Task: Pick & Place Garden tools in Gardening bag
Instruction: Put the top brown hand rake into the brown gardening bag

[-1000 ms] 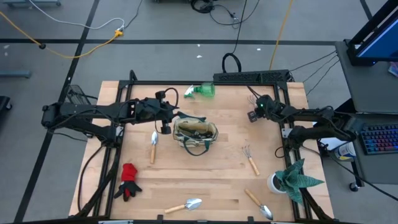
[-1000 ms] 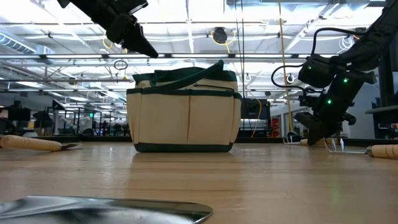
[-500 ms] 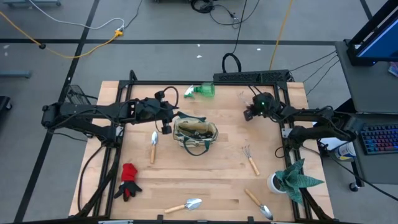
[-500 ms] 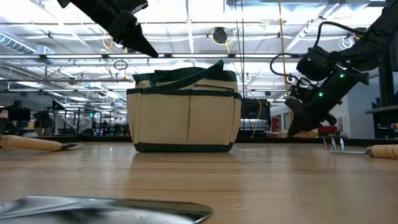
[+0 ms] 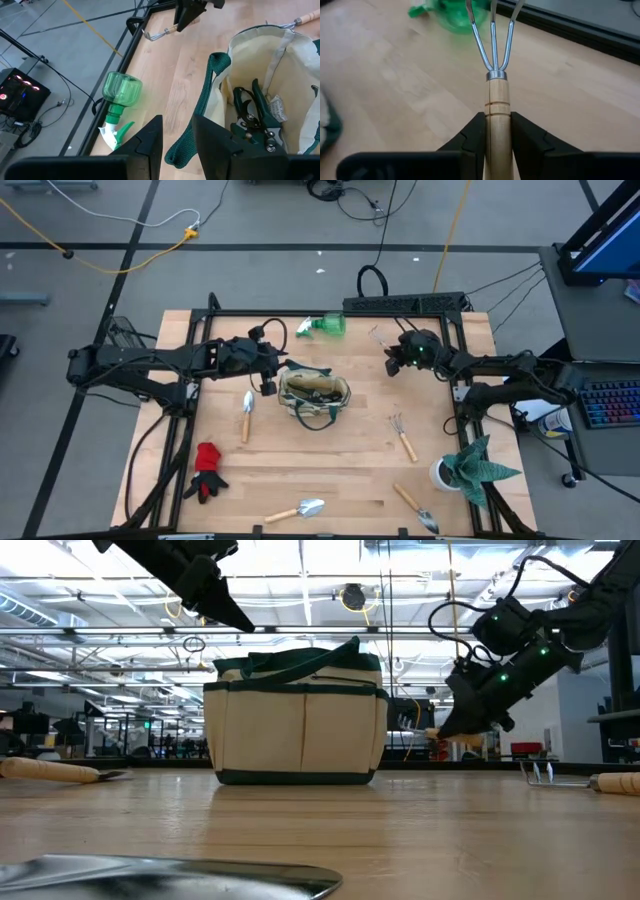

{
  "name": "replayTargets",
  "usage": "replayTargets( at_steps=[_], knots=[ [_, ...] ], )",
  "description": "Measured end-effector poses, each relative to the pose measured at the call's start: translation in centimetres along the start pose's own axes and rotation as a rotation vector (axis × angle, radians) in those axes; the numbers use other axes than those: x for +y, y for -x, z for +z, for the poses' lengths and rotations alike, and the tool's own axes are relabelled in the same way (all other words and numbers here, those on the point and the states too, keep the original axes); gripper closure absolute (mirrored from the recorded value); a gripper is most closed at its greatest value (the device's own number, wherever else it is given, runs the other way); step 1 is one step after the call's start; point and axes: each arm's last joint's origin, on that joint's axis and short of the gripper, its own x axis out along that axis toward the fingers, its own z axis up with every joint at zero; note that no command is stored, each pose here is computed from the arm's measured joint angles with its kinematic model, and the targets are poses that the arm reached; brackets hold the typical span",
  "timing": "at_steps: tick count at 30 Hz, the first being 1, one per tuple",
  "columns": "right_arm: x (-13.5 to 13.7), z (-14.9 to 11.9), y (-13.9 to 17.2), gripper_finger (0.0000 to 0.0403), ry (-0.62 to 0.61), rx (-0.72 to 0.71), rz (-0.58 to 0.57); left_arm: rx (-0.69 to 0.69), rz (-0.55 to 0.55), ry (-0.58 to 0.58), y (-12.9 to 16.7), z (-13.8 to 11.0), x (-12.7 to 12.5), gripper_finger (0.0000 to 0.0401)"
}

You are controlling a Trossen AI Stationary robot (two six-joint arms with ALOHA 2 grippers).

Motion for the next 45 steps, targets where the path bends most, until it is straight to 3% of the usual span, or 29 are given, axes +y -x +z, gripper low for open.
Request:
replayTargets(
  at_steps=[15, 29, 39, 45],
  knots=[
    [5.1, 2.5, 0.4, 0.0339, 0.116, -0.072, 0.185, 0.008, 0.056, 0.036, 0.1, 0.0, 0.1, 0.0288],
    [9.3, 4.5, 1.7, 0.0336, 0.211, -0.226, 0.356, -0.004, 0.027, 0.014, 0.4, 0.2, -1.0, 0.0288],
    [12.5, 6.1, 3.4, 0.0337, 0.334, -0.38, 0.479, 0.077, 0.171, -0.099, 0.9, -0.3, -1.8, 0.0288],
    [13.8, 7.0, 3.7, 0.0338, 0.377, -0.409, 0.532, 0.124, 0.194, -0.127, 1.1, -0.7, -2.1, 0.0288]
  ],
)
